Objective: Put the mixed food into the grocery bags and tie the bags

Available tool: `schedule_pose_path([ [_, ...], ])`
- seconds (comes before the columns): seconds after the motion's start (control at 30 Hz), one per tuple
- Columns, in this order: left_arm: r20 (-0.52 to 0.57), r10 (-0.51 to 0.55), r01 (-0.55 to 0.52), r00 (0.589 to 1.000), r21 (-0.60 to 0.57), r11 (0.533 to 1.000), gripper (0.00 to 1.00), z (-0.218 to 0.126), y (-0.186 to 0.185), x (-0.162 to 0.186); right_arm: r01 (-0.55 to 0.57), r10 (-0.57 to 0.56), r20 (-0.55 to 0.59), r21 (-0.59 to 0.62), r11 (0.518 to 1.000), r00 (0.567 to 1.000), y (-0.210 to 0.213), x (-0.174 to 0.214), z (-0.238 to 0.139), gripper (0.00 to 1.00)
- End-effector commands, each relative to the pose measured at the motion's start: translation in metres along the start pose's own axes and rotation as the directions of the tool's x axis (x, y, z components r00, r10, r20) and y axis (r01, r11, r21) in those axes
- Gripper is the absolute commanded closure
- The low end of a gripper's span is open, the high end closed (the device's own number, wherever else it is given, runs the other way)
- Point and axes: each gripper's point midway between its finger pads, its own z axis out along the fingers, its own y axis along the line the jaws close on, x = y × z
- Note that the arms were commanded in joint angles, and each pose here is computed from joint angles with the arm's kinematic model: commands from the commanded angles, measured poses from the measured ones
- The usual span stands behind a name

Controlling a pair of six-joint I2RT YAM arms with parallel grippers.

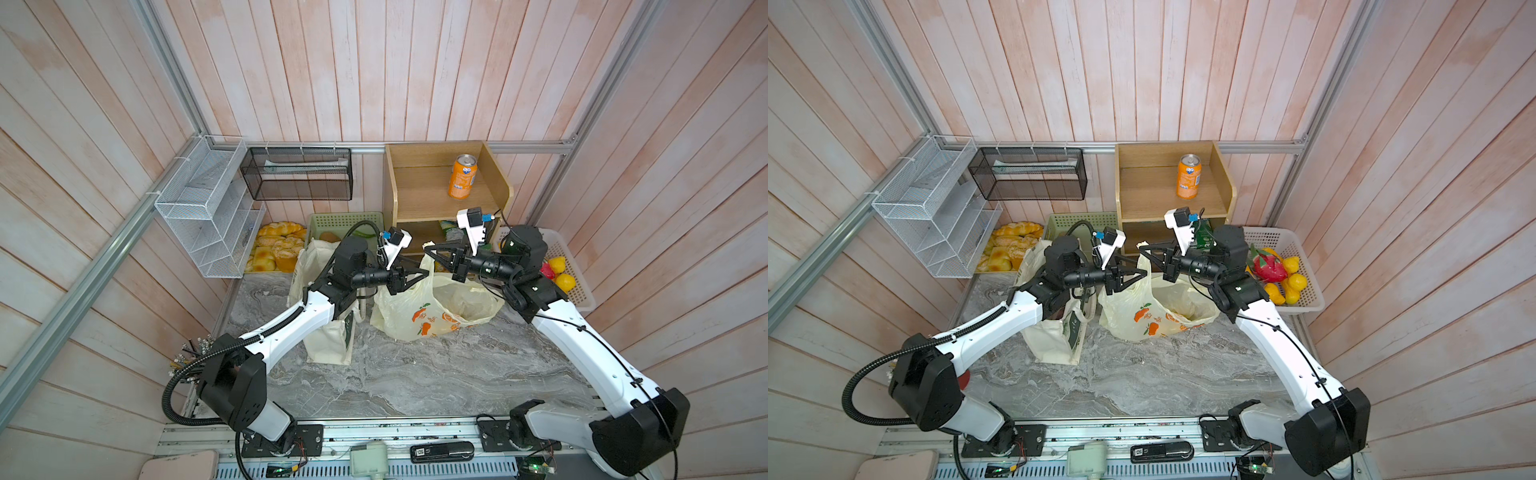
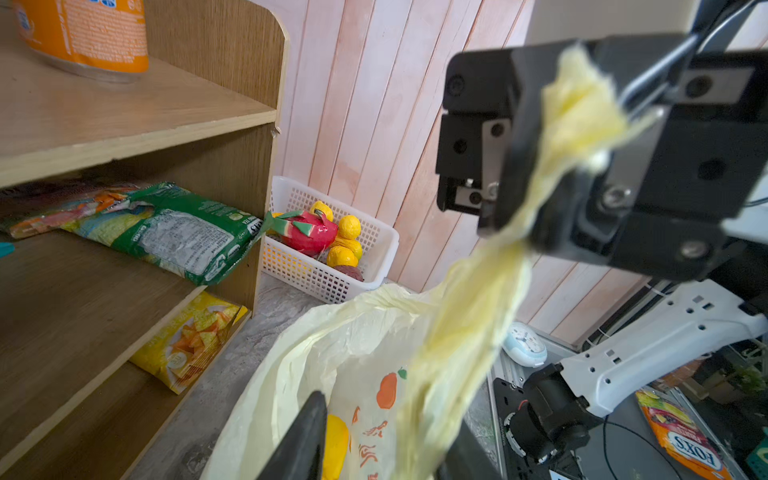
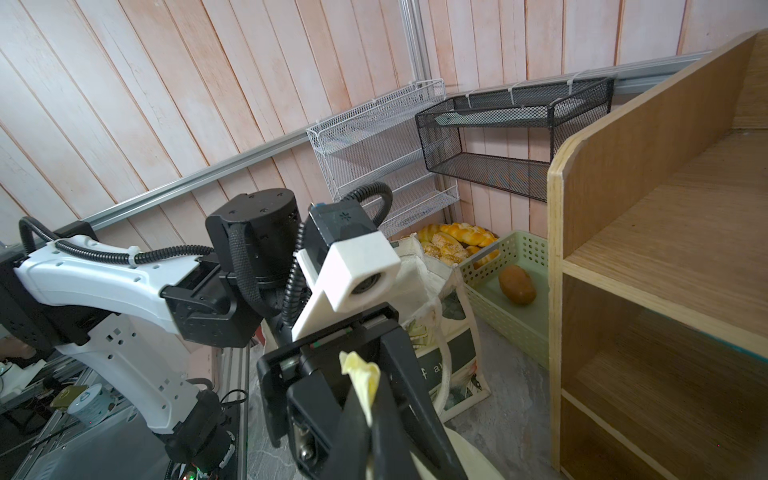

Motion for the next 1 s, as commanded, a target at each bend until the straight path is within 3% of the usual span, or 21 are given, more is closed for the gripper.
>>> schedule_pose_path([
  [0.0,0.013,-0.023,0.022,1.0,0.032,0.999,0.52,0.001,-0.003,0.007,0.01,-0.01,0.014,0.0,1.0,1.0,0.0,-0.005,0.001,1.0],
  [0.17,0.024,-0.02,0.019,1.0,0.034,0.999,0.26,-0.001,-0.009,0.004,0.005,-0.005,0.012,0.002,1.0,1.0,-0.001,-0.004,0.002,1.0],
  [0.47,0.081,0.051,-0.053,0.995,0.02,0.998,0.15,-0.012,-0.022,-0.028,0.0,0.0,0.014,0.005,1.0,1.0,-0.003,-0.004,0.003,1.0],
  [0.7,0.077,0.041,-0.043,0.996,0.023,0.999,0.16,0.0,-0.016,-0.032,-0.003,0.003,0.018,0.006,1.0,1.0,-0.003,-0.005,0.004,1.0],
  [0.97,0.045,-0.027,0.026,0.999,0.033,0.999,0.43,0.014,-0.009,0.001,-0.001,0.0,0.021,0.018,1.0,1.0,-0.005,-0.007,0.004,1.0],
])
